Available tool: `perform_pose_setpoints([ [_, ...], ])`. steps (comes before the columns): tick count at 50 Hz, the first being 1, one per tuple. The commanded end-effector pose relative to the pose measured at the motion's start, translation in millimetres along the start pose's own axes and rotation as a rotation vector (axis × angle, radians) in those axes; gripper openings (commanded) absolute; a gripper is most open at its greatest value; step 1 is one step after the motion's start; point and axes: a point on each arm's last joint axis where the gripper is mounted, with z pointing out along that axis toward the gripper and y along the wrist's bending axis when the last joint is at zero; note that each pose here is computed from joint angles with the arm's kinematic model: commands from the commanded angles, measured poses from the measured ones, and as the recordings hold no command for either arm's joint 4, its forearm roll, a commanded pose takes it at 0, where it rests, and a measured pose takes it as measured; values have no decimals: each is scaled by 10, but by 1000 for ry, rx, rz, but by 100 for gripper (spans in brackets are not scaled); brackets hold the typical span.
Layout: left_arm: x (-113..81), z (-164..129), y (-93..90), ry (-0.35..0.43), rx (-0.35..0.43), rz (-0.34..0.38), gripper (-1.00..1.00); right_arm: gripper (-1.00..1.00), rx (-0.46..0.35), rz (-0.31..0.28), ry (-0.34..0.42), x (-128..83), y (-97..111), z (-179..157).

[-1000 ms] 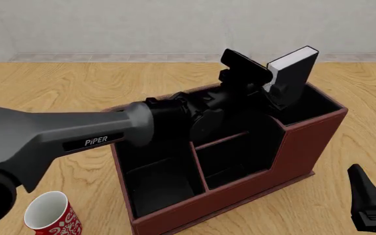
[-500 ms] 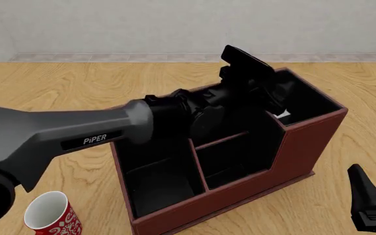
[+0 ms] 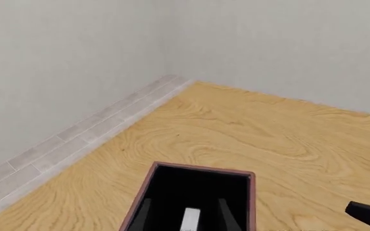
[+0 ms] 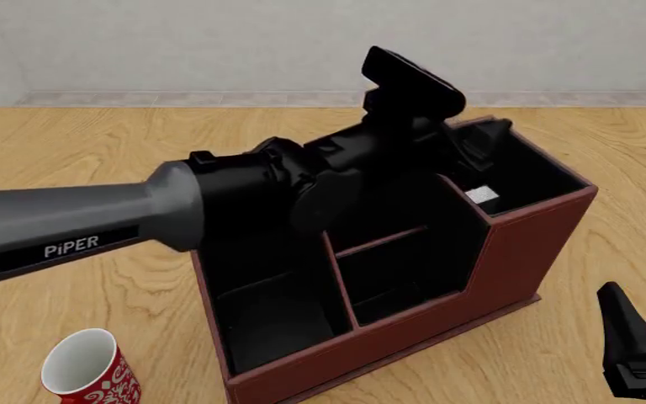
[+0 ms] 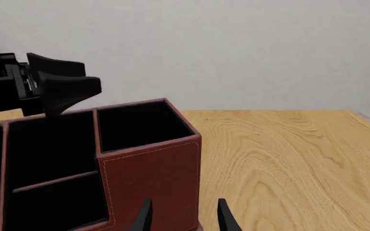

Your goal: Pick up the book and place it in the right compartment of the caddy.

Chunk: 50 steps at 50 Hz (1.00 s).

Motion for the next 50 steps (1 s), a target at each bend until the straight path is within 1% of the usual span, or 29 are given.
perform_pose_setpoints([
  [1, -105, -180, -29, -8, 8, 20, 100, 100, 0, 0, 0, 0, 0, 0],
  [13, -137, -301, -18, 0, 8, 35, 100, 100, 0, 0, 0, 0, 0, 0],
  [23, -158, -424, -46, 7, 16, 48, 100, 100, 0, 0, 0, 0, 0, 0],
  [27, -187, -518, -68, 4, 23, 61, 100, 100, 0, 0, 0, 0, 0, 0],
  [39, -162, -665, -71, 14, 25, 81, 100, 100, 0, 0, 0, 0, 0, 0],
  [40, -191, -732, -80, 10, 28, 83, 100, 100, 0, 0, 0, 0, 0, 0],
  [45, -241, -849, -124, -1, 42, 91, 100, 100, 0, 0, 0, 0, 0, 0],
  [47, -274, -942, -148, -8, 50, 101, 100, 100, 0, 0, 0, 0, 0, 0],
  [50, -277, -982, -164, -10, 55, 107, 100, 100, 0, 0, 0, 0, 0, 0],
])
